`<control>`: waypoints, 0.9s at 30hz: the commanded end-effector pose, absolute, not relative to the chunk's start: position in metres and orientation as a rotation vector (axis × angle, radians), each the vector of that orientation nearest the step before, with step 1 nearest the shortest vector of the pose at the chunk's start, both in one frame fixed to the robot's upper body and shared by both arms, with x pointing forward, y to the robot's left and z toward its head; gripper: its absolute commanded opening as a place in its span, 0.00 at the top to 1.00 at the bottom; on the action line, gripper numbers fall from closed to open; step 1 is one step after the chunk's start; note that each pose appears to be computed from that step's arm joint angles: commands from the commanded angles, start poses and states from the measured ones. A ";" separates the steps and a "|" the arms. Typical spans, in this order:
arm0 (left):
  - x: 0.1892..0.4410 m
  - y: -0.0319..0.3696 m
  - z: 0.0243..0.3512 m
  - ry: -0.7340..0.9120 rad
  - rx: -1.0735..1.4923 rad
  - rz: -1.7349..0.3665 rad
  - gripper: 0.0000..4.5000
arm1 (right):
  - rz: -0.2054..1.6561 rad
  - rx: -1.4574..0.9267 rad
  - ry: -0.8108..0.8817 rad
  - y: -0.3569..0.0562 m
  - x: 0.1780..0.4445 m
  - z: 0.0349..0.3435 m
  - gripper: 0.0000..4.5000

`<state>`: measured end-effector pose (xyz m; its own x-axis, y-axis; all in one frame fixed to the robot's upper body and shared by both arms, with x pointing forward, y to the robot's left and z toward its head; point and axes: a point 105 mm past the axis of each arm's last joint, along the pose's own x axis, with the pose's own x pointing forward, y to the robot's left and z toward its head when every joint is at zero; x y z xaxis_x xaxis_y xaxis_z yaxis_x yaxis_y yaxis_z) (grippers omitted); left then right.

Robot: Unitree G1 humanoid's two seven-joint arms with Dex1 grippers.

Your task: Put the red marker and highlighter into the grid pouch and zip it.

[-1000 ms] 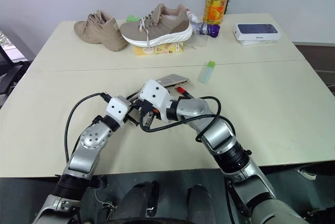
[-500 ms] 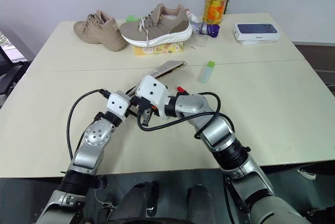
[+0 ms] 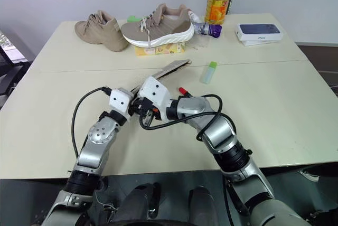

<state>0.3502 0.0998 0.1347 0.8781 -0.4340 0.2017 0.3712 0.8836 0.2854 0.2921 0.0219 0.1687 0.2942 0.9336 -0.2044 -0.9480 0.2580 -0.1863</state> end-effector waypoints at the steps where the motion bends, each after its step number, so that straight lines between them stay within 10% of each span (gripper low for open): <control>1: 0.352 0.091 0.158 -0.328 0.230 -0.435 1.00 | 1.444 -0.258 -0.015 0.045 0.261 0.182 0.99; 10: 0.352 0.093 0.157 -0.315 0.204 -0.420 1.00 | 1.348 -0.283 -0.054 0.037 0.278 0.187 0.99; 17: 0.348 0.107 0.155 -0.306 0.249 -0.417 1.00 | 1.200 -0.327 -0.053 -0.010 0.309 0.200 0.38; 27: 0.337 0.150 0.141 -0.260 0.472 -0.409 1.00 | 0.896 -0.366 0.139 -0.114 0.342 0.180 0.38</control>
